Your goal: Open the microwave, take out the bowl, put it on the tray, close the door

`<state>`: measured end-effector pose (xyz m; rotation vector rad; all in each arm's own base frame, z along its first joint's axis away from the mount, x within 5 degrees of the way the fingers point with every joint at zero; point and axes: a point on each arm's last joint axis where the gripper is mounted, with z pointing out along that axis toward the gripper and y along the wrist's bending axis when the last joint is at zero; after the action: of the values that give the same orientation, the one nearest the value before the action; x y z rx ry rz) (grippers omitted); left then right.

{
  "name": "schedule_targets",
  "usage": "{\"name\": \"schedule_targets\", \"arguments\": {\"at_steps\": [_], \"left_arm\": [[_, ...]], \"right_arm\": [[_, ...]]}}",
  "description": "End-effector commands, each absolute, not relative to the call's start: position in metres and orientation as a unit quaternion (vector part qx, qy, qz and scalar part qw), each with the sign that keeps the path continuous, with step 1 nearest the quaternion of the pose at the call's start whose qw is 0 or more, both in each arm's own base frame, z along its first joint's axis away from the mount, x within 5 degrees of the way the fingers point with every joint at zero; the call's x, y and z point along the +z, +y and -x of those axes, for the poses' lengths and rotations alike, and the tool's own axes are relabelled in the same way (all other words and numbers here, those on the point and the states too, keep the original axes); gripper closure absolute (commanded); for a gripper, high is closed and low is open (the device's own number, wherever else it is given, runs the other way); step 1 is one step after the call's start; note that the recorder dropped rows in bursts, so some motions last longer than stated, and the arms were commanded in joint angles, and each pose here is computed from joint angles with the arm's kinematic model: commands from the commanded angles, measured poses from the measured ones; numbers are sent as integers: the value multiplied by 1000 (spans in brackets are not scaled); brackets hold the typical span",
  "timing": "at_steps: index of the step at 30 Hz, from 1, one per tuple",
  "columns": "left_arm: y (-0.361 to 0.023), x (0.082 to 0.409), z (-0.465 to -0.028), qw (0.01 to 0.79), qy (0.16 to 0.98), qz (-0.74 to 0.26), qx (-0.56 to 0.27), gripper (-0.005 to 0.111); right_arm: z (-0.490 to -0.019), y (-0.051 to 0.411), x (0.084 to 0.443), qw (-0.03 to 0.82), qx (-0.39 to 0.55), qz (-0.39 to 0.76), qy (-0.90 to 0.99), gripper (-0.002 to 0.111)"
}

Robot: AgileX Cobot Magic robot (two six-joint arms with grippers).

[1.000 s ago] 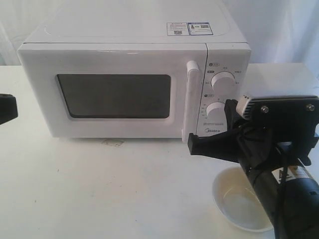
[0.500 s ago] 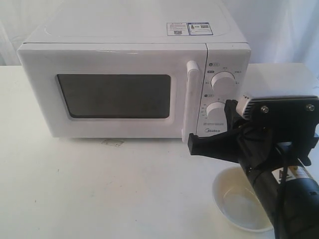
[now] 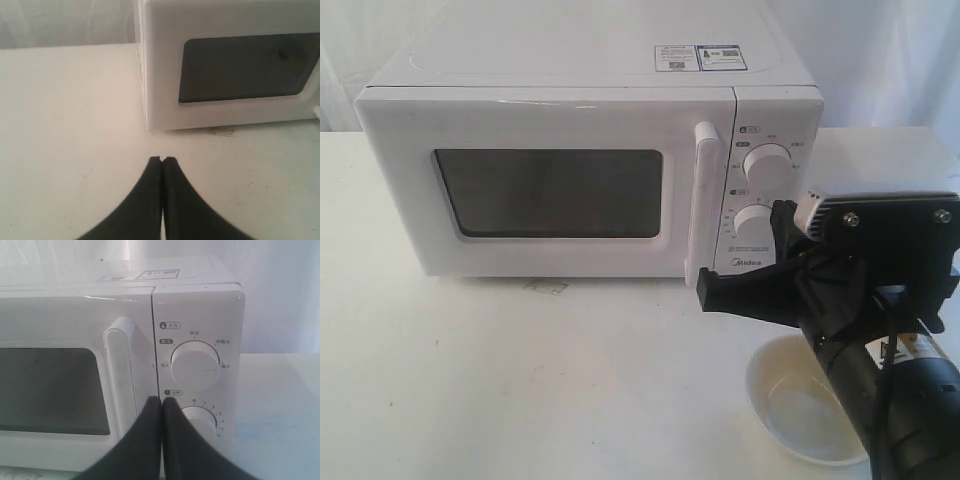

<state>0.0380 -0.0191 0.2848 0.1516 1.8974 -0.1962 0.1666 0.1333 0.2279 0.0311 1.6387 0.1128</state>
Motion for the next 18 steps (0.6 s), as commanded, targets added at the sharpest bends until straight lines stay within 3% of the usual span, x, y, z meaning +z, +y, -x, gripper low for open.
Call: {"name": "schedule_targets", "arguments": {"at_steps": [1, 12, 18], "left_arm": [[-20, 269, -36, 585, 802, -26, -119, 107], [-13, 240, -42, 656, 749, 4, -95, 107], [-5, 208, -51, 642, 766, -36, -8, 107]], "right_arm": [[-165, 131, 228, 683, 48, -14, 728, 108], [-165, 131, 228, 683, 48, -14, 728, 108], [-165, 131, 228, 683, 48, -14, 728, 108]]}}
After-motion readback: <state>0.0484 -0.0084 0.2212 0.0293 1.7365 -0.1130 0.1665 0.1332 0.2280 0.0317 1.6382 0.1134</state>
